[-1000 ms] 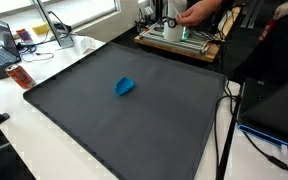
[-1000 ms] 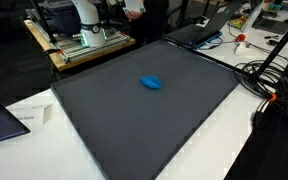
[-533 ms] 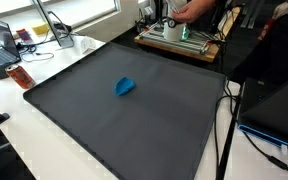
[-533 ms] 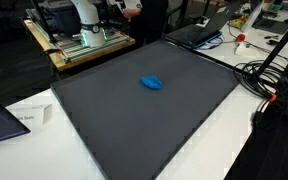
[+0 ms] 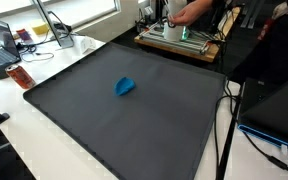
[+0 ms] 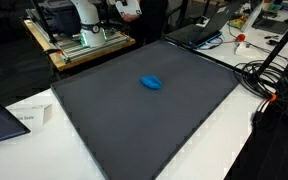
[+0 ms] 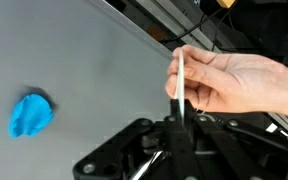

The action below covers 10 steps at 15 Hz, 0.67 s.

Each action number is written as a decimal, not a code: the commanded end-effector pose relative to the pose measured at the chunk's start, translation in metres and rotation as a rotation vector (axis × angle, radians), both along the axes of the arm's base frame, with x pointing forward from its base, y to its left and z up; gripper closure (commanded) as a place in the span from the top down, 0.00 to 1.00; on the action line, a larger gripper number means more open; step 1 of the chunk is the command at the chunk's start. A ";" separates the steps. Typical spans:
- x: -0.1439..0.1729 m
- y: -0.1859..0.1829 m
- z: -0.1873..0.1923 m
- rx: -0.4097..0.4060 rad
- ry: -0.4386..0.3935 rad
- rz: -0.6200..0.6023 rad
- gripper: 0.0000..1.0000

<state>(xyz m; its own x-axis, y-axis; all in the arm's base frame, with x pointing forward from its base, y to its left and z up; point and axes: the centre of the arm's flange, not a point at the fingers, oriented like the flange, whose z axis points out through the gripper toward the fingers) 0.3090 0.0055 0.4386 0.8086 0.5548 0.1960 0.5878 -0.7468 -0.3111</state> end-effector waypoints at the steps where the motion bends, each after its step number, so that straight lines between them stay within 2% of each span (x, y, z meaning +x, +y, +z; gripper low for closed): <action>1: -0.017 0.009 -0.008 0.038 0.001 0.021 0.00; 6: -0.021 0.011 -0.005 0.025 0.004 0.009 0.01; 10: -0.041 0.026 0.012 -0.013 0.062 -0.074 0.01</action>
